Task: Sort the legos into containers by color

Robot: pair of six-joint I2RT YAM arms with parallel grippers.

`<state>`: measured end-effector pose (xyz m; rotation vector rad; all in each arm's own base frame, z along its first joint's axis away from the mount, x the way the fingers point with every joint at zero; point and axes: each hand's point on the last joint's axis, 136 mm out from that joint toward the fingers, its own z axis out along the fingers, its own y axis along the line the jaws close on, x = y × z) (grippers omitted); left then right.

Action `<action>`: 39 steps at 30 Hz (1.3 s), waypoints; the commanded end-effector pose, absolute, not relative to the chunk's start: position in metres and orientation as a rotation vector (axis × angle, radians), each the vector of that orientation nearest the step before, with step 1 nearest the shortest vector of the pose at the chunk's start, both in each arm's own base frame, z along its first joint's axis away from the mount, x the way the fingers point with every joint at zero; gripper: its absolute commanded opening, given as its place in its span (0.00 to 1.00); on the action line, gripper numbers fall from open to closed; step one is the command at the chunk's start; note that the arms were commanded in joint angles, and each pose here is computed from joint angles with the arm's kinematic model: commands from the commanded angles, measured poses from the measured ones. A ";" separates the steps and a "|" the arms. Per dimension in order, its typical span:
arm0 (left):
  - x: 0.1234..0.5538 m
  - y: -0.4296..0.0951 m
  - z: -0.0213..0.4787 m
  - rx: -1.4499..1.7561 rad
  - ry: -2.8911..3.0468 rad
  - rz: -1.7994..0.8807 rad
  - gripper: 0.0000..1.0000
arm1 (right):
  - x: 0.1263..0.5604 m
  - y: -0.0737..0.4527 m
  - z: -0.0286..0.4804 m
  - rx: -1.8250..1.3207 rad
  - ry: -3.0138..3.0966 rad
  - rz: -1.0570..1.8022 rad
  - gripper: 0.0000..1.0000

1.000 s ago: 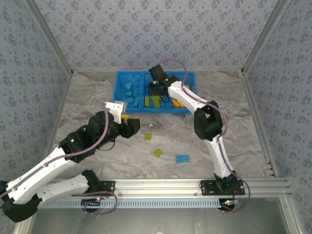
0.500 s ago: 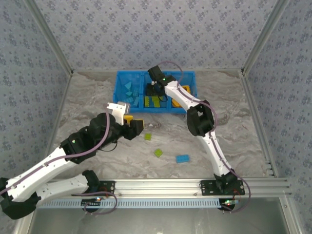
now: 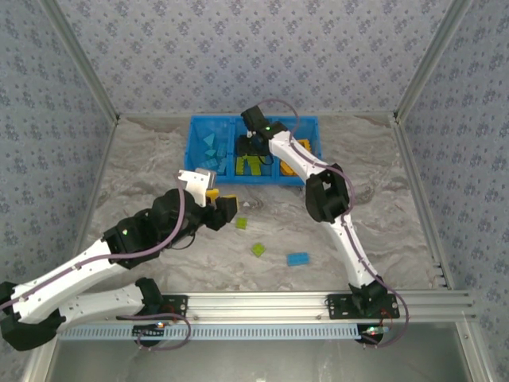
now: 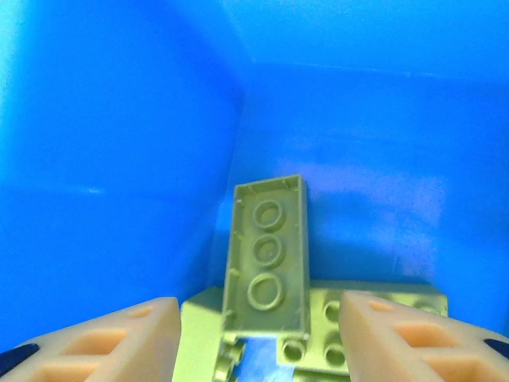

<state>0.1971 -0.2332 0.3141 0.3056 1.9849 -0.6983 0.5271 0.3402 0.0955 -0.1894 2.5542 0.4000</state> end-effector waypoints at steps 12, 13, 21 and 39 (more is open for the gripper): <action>0.189 -0.263 0.278 0.475 2.099 -0.680 0.59 | 0.421 0.259 0.262 -0.053 2.217 0.313 0.57; 0.184 -0.270 0.263 0.530 2.129 -0.686 0.59 | 0.404 0.249 0.262 -0.044 2.220 0.315 0.57; 0.139 -0.321 0.185 1.057 2.182 -0.629 0.66 | 0.256 0.168 0.264 -0.060 2.262 0.431 0.62; 0.126 -0.444 0.077 1.660 2.062 -0.426 0.76 | 0.097 0.085 0.275 0.061 2.352 0.785 0.63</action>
